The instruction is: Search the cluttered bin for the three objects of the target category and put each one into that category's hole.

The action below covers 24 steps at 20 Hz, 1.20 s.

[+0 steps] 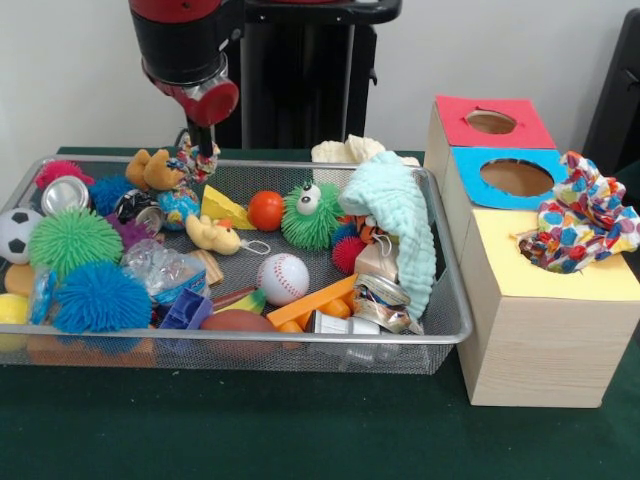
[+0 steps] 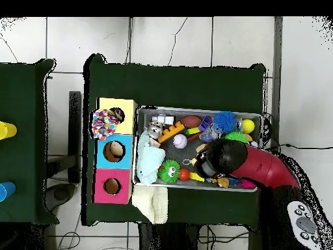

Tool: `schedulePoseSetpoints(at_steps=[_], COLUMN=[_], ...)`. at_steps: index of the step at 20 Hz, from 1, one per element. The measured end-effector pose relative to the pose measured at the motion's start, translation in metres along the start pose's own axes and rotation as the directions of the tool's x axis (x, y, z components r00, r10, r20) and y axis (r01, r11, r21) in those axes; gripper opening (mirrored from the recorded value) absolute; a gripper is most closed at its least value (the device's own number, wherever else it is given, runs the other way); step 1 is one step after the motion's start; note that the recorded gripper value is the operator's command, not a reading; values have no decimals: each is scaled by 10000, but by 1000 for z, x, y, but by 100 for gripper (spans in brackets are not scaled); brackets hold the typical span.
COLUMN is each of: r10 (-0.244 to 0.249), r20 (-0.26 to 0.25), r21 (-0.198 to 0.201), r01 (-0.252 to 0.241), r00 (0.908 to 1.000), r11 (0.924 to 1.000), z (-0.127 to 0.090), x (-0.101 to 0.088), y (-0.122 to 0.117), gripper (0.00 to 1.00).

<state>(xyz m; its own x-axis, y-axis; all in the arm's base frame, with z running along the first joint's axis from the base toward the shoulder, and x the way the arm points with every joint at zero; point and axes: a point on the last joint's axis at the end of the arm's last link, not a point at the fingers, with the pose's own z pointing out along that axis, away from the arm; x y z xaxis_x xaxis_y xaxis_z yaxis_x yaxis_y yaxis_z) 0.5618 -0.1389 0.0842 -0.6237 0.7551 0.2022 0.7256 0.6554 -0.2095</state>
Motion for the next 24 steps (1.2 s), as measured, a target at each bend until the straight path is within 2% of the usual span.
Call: schedulePoseSetpoints(at_steps=[6,10,18,19,22,23,24], r10=[-14,-178,-817,-1073,-1222,-1387,-1442], r20=[-174,-263,-304,-297,-305,-318,-326], r21=[-461,-725,-926,-964,-992,-1022,-1036], r01=[6,158,786,1040,1187,1349,1402], r00=[9998,9995,9962,9938,9920,9898,9890], r11=[9989,9972,9926,9899,9880,9856,9847], z=[-3,-6,-15,-17,-18,-19,-19], x=[10,27,73,91,102,114,119], y=[25,52,108,126,137,150,154], gripper=[0,0,0,0,0,0,0])
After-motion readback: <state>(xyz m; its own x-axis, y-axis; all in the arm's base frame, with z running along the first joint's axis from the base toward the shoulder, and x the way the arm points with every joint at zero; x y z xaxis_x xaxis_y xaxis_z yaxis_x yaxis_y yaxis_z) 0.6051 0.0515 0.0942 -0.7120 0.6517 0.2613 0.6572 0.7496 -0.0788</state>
